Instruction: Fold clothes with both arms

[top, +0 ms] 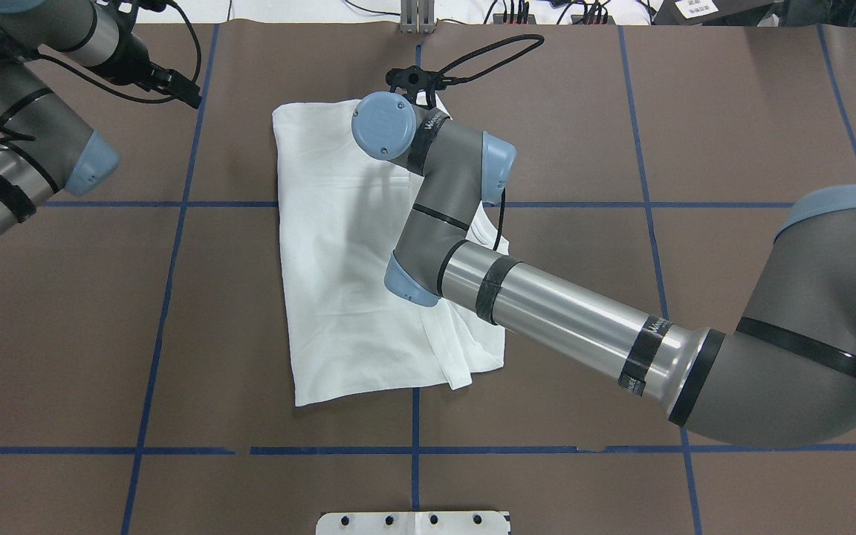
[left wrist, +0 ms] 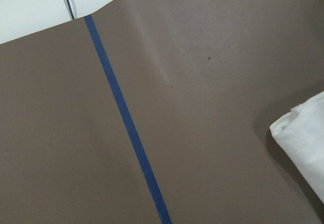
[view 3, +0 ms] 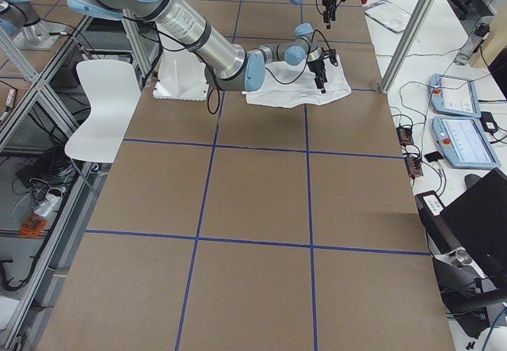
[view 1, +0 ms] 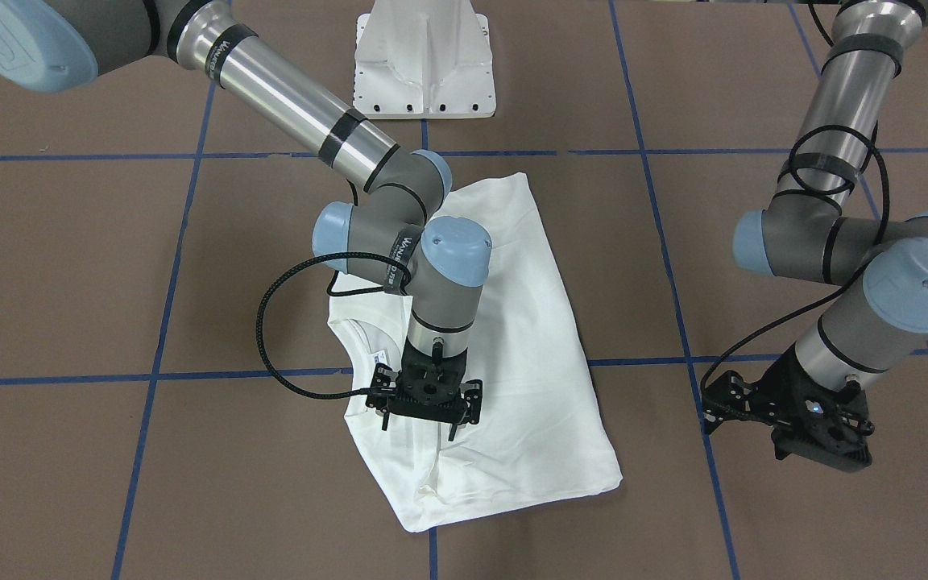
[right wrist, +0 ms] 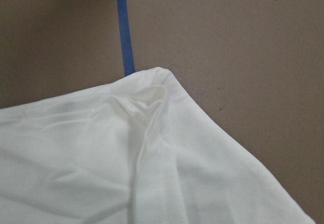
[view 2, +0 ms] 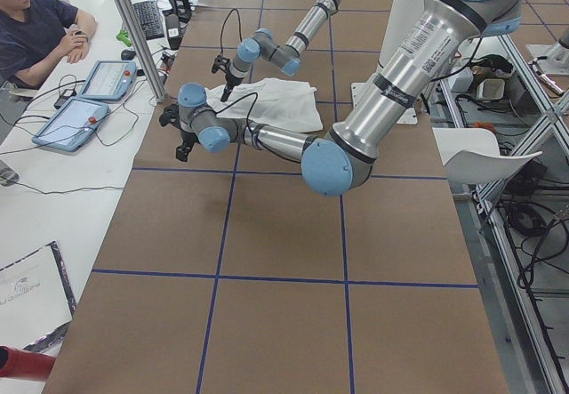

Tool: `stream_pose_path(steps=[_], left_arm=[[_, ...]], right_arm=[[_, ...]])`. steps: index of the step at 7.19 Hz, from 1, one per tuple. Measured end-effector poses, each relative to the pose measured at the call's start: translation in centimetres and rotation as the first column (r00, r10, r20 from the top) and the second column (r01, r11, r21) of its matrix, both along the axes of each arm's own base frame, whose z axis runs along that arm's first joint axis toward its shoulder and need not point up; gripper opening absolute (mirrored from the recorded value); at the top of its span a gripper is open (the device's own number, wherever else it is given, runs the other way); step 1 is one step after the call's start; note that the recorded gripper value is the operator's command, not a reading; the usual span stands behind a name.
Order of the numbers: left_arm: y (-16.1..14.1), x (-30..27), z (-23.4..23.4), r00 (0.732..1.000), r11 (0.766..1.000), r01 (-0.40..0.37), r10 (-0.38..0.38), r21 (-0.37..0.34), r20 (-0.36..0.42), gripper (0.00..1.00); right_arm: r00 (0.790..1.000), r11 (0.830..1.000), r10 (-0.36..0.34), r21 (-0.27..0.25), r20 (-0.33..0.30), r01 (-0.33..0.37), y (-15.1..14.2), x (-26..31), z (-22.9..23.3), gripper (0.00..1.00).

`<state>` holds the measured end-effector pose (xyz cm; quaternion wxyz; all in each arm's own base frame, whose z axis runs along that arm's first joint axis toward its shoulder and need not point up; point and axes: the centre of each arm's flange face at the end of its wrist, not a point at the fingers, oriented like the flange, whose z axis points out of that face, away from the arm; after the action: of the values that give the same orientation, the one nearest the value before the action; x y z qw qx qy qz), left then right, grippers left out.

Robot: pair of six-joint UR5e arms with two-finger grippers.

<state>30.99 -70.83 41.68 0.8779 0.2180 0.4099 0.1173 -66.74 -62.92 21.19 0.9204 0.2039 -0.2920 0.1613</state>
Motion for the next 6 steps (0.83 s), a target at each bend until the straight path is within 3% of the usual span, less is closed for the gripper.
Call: stream_pose_path(steps=[4,6], left_arm=[[0.0,0.0,-0.1,1.000,1.000,0.001,-0.001,0.000,-0.001,1.00],[0.0,0.0,-0.1,1.000,1.000,0.001,-0.001,0.000,-0.001,1.00]], right_arm=[[0.994,0.998,-0.063,0.004,-0.094,0.063,-0.4,0.5,1.0,1.00],[0.976,0.992,-0.122,-0.006,-0.181,0.123,-1.8,2.0,1.5,1.00]])
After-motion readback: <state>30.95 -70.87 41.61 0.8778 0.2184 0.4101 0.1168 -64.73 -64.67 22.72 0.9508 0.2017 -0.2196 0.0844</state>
